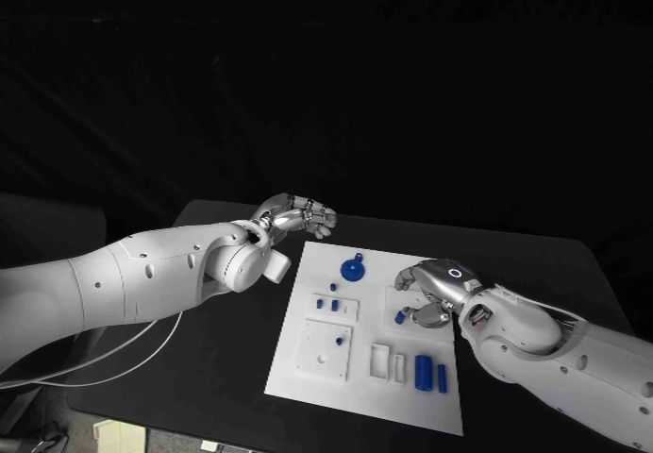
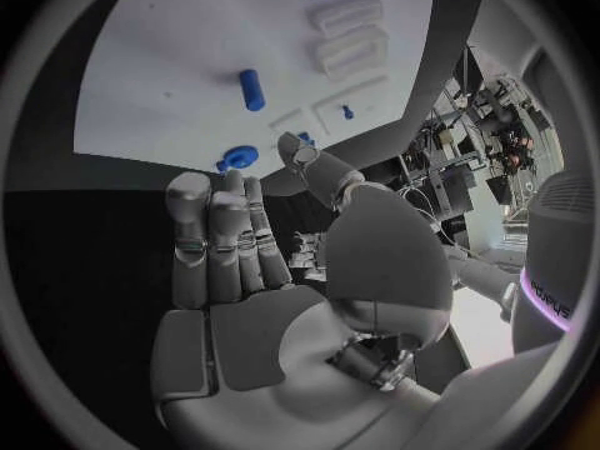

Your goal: Assemble the parts on the task board

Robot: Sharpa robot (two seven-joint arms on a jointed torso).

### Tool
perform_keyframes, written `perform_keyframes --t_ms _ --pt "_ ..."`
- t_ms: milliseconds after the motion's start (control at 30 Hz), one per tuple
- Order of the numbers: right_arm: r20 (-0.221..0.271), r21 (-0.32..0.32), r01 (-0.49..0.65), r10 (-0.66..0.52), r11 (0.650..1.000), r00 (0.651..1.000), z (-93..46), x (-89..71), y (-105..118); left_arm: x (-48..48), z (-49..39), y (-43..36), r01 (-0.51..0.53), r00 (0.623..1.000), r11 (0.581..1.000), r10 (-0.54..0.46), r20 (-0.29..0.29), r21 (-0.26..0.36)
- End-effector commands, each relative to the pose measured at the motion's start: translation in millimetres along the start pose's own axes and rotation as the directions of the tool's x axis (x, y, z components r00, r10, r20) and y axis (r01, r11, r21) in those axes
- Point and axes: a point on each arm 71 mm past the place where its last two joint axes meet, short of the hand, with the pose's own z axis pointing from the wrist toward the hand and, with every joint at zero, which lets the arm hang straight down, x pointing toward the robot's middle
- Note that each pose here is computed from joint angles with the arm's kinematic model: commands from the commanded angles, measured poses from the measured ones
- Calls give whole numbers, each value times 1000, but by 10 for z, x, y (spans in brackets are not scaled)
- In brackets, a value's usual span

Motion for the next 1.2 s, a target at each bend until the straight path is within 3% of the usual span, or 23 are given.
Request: perform_keyframes --t_ms 33,433,800,1200 --pt "-82 -4 6 -7 1000 997 13 74 -25 19 9 -17 10 1000 1000 -10 -14 13" --pt "-127 13 21 -19 1000 992 119 227 -92 21 16 -16 10 1000 1000 -10 -15 13" --pt "-175 -12 18 -20 1000 984 122 354 1 19 17 -14 10 1000 1000 -10 -15 12" --pt "-193 -20 36 -39 999 980 131 455 40 17 18 -14 10 1000 1000 -10 -15 12"
